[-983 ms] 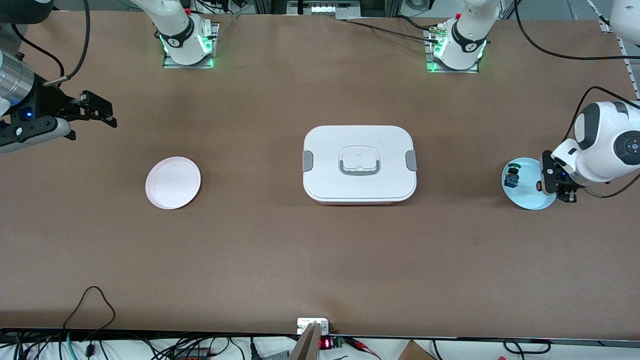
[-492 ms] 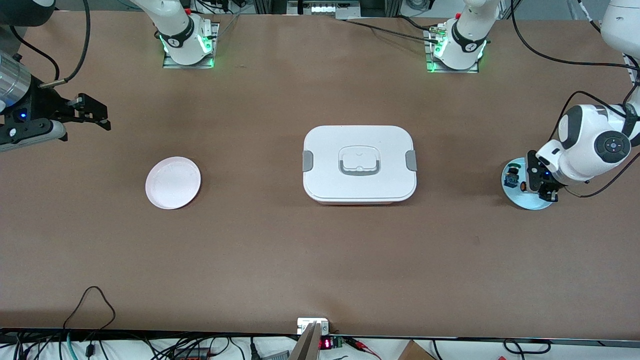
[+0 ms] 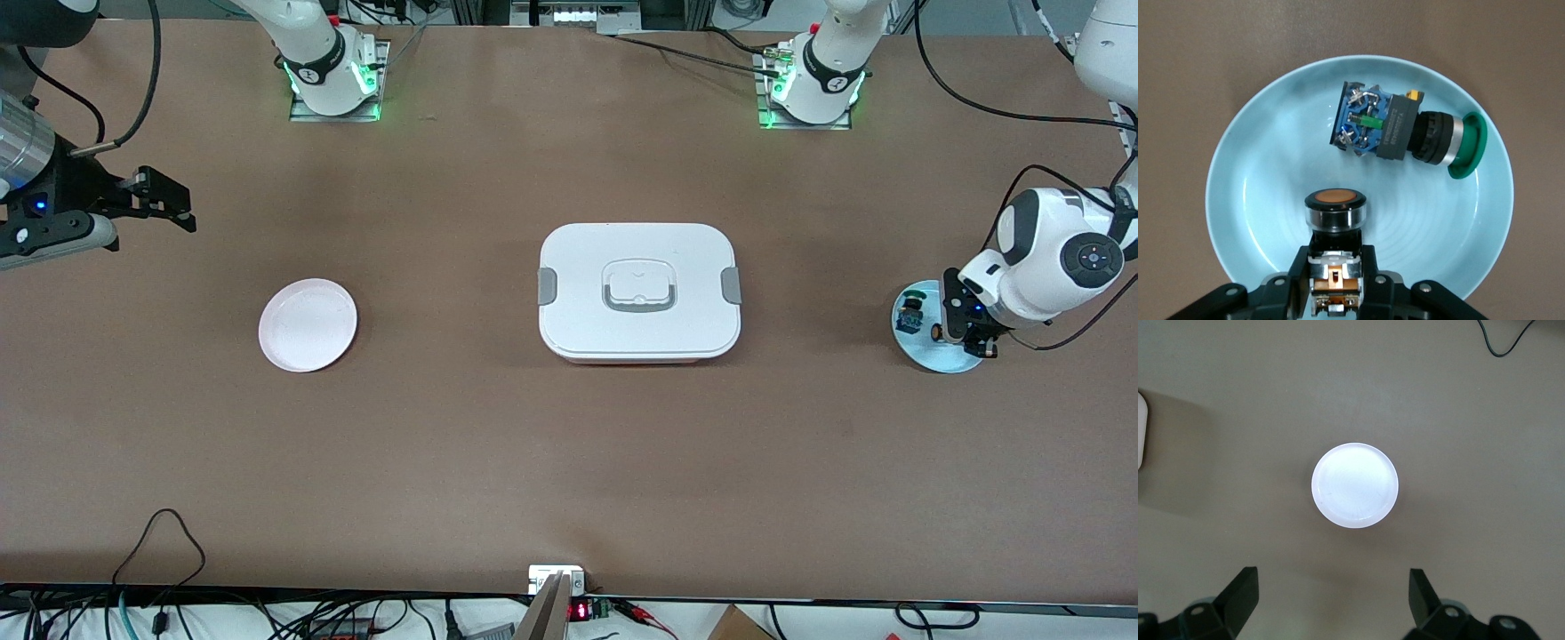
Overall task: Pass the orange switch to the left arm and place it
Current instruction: 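Lower the orange switch onto the light-blue plate with the left gripper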
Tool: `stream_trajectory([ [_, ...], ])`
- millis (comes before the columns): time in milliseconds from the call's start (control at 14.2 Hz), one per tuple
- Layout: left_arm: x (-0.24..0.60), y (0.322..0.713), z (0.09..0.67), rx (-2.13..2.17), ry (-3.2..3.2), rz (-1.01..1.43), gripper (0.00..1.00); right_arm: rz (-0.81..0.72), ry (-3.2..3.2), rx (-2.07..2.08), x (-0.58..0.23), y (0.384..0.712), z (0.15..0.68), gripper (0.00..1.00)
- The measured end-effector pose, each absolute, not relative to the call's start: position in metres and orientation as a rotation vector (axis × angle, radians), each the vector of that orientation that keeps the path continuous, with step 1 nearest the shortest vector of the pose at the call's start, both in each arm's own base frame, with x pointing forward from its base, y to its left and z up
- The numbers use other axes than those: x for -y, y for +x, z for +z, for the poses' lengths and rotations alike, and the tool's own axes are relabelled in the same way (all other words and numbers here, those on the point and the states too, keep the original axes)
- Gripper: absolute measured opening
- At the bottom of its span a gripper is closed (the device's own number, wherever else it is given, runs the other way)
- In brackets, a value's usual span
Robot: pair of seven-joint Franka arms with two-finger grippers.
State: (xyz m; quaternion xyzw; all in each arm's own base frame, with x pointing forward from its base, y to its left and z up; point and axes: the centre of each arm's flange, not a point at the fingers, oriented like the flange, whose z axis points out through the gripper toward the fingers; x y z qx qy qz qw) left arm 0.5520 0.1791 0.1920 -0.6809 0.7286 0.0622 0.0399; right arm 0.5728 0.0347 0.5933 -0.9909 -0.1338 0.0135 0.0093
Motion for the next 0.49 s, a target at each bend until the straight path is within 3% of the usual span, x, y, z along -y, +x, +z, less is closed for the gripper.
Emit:
stream_trajectory([
  [140,-0.18,0.552,0.192,-2.232,-2.088,0.19,0.46,0.042,-3.095,0.419,-0.035,0.573,0.593,1.0],
  [492,-0.151,0.569,0.235,-2.221,-2.072,0.242,0.95,0.042,-3.094,0.421,-0.036,0.573,0.593,1.0],
])
